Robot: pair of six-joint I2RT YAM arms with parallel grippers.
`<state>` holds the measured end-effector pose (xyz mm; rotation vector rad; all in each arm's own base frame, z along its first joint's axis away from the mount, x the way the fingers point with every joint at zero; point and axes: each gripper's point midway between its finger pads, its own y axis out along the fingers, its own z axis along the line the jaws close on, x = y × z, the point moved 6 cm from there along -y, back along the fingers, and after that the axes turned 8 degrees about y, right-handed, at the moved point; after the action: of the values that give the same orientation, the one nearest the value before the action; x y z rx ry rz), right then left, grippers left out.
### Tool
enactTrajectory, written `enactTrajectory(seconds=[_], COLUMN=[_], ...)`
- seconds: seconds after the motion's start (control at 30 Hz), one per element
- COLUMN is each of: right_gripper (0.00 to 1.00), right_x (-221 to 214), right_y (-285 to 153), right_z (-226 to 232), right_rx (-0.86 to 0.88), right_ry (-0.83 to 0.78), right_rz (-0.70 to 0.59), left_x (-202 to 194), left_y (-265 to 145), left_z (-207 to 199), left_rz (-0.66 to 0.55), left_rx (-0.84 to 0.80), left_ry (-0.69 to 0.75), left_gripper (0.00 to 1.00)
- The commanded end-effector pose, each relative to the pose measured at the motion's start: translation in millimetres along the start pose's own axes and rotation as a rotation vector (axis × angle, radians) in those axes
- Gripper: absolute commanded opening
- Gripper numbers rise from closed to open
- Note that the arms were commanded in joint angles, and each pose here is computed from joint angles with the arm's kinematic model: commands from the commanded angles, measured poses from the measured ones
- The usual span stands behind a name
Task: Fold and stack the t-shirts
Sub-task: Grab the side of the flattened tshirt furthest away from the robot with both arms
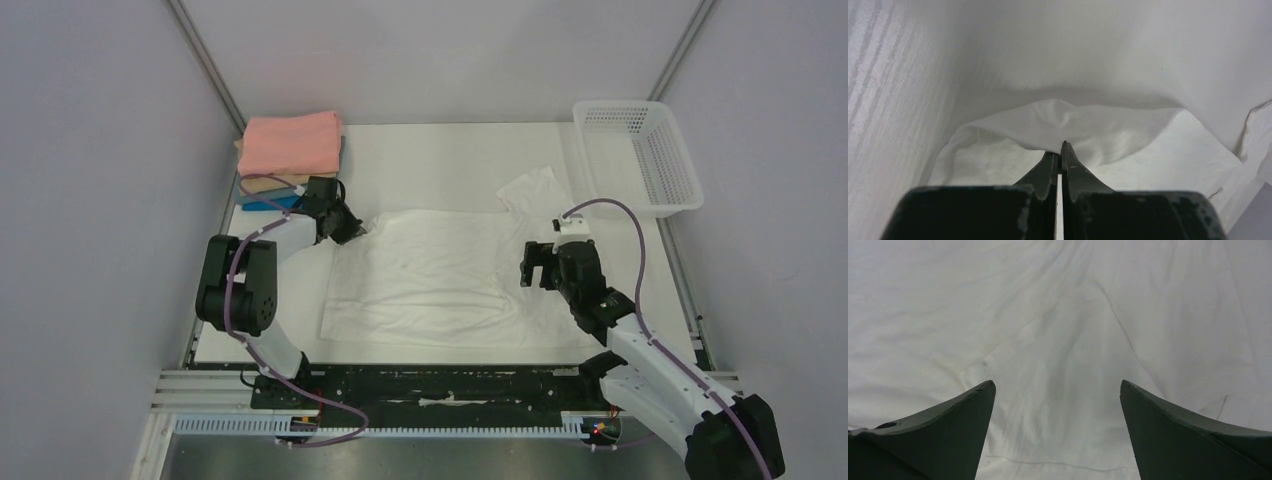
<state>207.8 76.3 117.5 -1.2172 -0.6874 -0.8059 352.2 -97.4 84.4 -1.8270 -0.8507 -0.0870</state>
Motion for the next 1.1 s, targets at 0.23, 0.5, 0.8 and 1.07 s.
enactTrajectory(seconds=[0.23, 0.5, 0.8, 1.07], right_gripper=[0.98, 0.98, 0.97, 0.93], right_x=[105.9, 173.4, 210.9, 191.1], right_y=[20.2, 98.6, 219.3, 285.7], right_z=[10.6, 24.2, 13.3, -11.4], right_rx=[-0.255, -0.360, -0.379, -0.401], right_ry=[0.098, -0.031, -0.053, -0.073], right_rz=[-0.170, -0.146, -0.078, 0.010], left_x=[39.0, 49.7, 58.0, 59.1], left_y=[-22.9, -19.0, -20.4, -22.7], left_z=[-3.6, -0.1, 8.2, 13.3], left_rz=[-0.094, -0.073, -0.097, -0.106], left_rx=[-0.038, -0.077, -0.005, 0.030], left_ry=[-0.038, -0.086, -0.074, -0.063], left_gripper=[0.02, 0.02, 0.02, 0.02])
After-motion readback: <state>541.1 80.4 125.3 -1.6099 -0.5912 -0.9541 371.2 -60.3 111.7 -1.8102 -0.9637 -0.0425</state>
